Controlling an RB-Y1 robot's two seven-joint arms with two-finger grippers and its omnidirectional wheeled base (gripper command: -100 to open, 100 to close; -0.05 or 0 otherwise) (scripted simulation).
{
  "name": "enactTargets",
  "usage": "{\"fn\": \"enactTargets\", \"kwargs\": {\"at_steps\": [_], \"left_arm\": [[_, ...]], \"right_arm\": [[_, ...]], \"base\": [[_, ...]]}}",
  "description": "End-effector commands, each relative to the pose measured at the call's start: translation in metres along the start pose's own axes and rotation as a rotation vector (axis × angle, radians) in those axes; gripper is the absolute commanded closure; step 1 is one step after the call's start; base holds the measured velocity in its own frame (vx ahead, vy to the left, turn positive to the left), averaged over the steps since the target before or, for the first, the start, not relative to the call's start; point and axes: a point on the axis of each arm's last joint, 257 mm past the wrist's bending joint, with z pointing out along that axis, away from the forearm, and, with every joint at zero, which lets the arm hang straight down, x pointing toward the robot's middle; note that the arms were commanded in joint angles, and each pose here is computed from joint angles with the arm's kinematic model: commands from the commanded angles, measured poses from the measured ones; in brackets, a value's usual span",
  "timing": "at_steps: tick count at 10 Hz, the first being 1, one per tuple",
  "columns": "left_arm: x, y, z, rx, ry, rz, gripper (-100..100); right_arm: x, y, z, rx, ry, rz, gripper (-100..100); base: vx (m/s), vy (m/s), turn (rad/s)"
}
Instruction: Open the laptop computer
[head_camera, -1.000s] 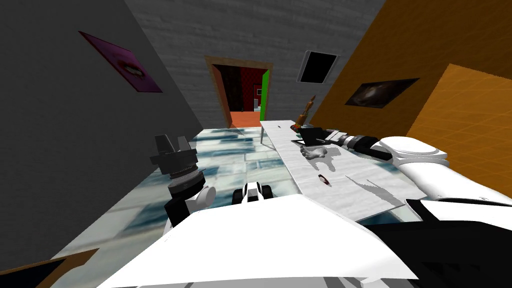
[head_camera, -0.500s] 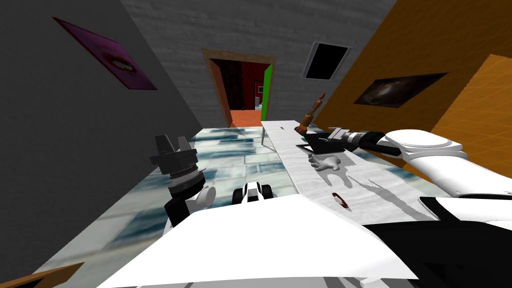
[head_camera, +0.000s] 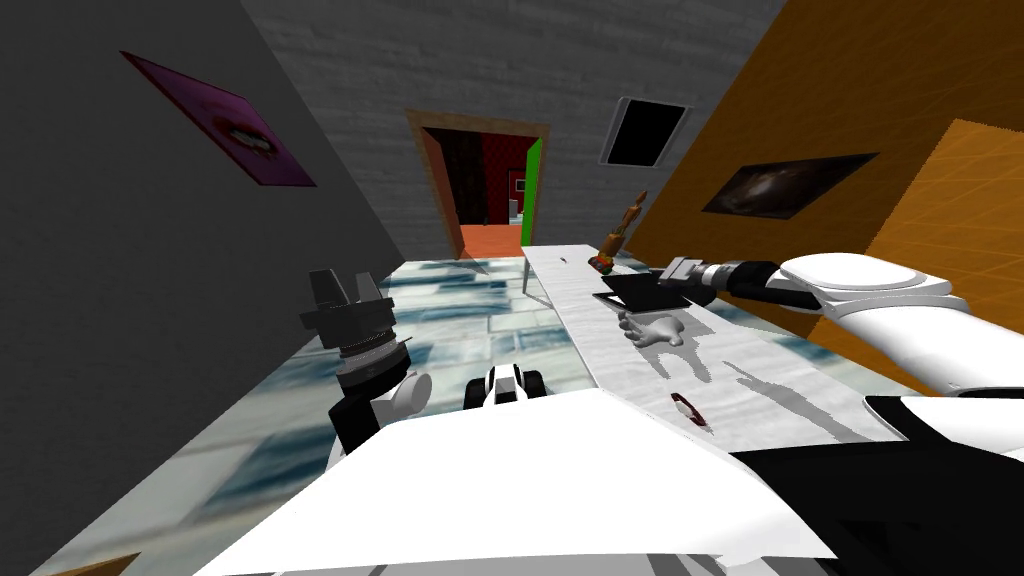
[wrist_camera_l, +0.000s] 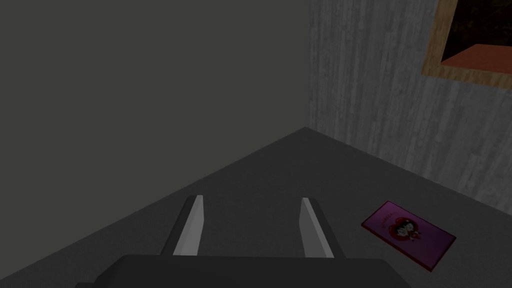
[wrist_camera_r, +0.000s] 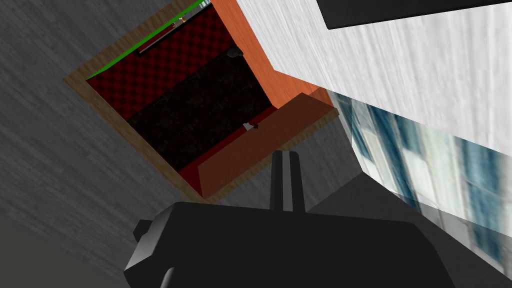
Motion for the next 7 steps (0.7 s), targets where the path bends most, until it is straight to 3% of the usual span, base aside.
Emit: {"fn": "enactTargets", "kwargs": {"at_steps": [1,4,5,6,7], "left_arm": [[0.000,0.000,0.000,0.000,0.000,0.000,0],[0.000,0.000,0.000,0.000,0.000,0.000,0],[0.000,0.000,0.000,0.000,0.000,0.000,0],[0.000,0.000,0.000,0.000,0.000,0.000,0],[0.000,0.000,0.000,0.000,0.000,0.000,0]], "right_arm": [[-0.010,-0.008,-0.008,-0.029,0.008,-0.004,-100],[-0.034,-0.030,-0.019,-0.037,-0.005,-0.011,-100],[-0.029,-0.027,-0.016,-0.034,-0.001,-0.011,-100],[-0.030,-0.027,-0.016,-0.035,-0.002,-0.010,0],[-0.030,-0.027,-0.016,-0.035,-0.002,-0.010,0]], "base": [[0.077,0.004,-0.060],[0.007,-0.007,-0.057],[0.000,0.000,0.000],[0.000,0.000,0.000],[0.000,0.000,0.000]]}}
